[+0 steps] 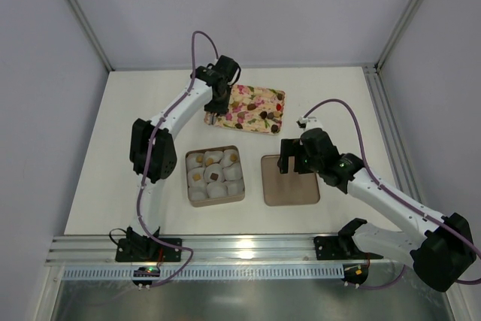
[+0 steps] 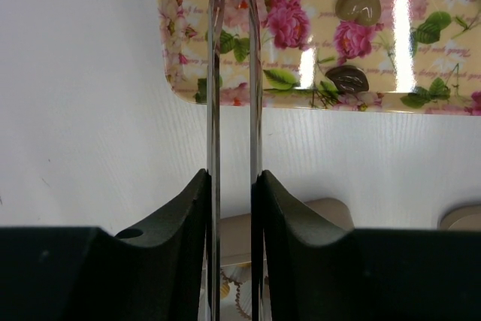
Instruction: Pack the chocolate
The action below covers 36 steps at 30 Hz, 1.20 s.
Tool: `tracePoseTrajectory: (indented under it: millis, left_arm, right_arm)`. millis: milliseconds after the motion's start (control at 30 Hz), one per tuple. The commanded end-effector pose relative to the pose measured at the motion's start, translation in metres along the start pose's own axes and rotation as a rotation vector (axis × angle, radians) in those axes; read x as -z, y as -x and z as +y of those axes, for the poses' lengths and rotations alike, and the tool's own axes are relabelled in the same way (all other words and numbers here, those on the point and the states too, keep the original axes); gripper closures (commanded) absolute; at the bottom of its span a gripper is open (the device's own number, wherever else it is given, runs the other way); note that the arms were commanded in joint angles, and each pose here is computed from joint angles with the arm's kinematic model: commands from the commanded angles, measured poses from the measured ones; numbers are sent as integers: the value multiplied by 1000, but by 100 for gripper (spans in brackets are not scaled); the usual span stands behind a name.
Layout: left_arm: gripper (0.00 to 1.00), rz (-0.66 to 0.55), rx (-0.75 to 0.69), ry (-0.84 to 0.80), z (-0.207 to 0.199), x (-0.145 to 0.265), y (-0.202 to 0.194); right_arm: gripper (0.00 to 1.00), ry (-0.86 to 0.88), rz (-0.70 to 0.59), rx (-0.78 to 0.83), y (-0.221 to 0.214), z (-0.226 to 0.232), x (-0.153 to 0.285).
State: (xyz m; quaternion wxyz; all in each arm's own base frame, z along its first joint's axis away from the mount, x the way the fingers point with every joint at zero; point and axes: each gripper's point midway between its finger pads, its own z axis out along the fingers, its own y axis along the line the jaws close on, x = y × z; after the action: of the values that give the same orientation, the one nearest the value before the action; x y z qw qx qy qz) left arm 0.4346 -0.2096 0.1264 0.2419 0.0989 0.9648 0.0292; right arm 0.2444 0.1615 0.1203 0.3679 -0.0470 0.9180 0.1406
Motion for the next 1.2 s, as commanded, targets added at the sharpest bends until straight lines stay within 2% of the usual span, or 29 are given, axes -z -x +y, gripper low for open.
tracePoseTrajectory:
  millis: [0, 400, 733, 933, 1167]
  left_arm:
    - [74, -52, 0, -22, -1, 10, 18]
    - [75, -89, 28, -76, 2, 56, 20]
    - [76, -99, 40, -101, 5, 76, 10]
    - [76, -93, 42, -142, 2, 90, -3]
    - [76, -87, 27, -201, 1, 119, -36]
  right_arm:
    - [0, 4, -33, 3, 8, 0, 3]
    - [0, 3, -33, -2, 8, 1, -2]
    - [0, 8, -28, -6, 8, 3, -6]
    - [0, 3, -28, -6, 9, 2, -7]
    - [0, 0, -18, -12, 7, 2, -13]
